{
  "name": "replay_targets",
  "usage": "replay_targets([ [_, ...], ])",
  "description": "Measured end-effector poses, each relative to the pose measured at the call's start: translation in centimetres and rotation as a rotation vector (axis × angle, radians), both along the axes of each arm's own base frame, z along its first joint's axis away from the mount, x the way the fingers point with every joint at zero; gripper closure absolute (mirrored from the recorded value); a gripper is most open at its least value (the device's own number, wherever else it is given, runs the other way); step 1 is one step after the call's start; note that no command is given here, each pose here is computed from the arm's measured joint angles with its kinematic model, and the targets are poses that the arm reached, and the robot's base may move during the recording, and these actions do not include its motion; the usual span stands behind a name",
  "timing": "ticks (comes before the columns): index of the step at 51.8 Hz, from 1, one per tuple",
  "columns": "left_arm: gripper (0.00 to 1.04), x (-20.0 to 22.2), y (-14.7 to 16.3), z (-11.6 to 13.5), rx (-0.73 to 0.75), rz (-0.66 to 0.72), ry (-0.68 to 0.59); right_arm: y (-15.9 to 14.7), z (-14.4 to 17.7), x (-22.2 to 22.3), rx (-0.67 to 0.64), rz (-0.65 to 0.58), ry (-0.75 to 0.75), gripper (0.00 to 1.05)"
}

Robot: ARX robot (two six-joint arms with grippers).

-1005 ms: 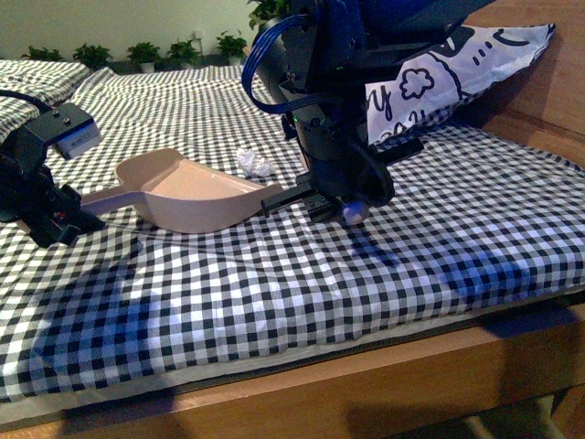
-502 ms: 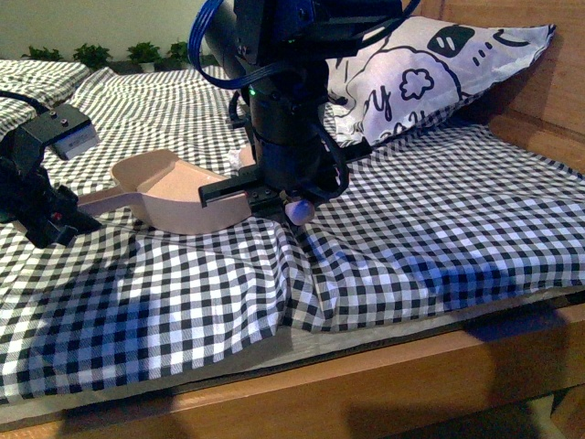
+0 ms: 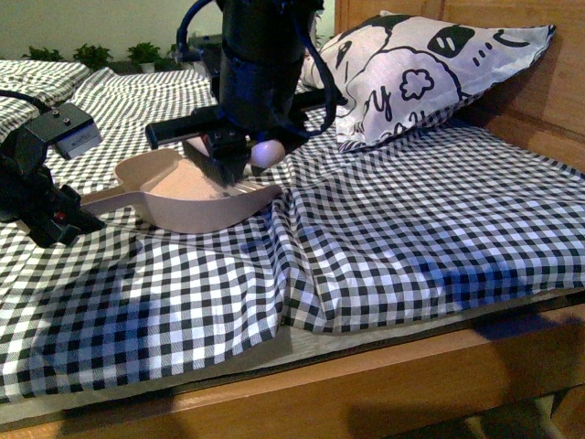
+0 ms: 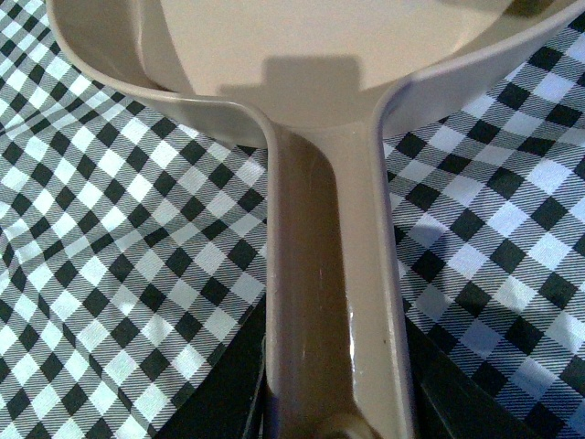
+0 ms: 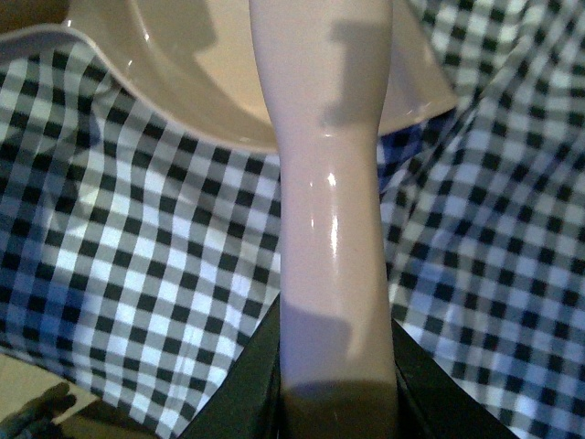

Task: Clean up trash

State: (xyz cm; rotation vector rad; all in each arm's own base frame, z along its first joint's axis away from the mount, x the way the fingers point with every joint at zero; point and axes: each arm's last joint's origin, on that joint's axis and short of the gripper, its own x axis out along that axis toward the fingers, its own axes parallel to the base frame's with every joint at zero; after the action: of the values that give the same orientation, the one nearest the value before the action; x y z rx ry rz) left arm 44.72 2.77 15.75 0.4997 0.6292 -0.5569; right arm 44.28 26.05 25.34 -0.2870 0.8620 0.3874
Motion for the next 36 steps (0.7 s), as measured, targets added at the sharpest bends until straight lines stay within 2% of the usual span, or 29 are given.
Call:
replay_targets([
  [7, 0.78, 0.0, 0.0, 0.0, -0.001, -0.001, 0.000, -1.0, 2.6, 1.5, -0.036, -0.079, -0.152, 0.85],
  [14, 0.78, 0.0, 0.0, 0.0, -0.001, 0.000, 0.000, -1.4, 2.3, 2.9, -0.080, -0.158, -0.223, 0.85],
  [36, 0.78, 0.0, 0.0, 0.0, -0.002, -0.001, 0.000, -1.2, -6.0, 6.1, -0.286, -0.241, -0.180, 0.85],
])
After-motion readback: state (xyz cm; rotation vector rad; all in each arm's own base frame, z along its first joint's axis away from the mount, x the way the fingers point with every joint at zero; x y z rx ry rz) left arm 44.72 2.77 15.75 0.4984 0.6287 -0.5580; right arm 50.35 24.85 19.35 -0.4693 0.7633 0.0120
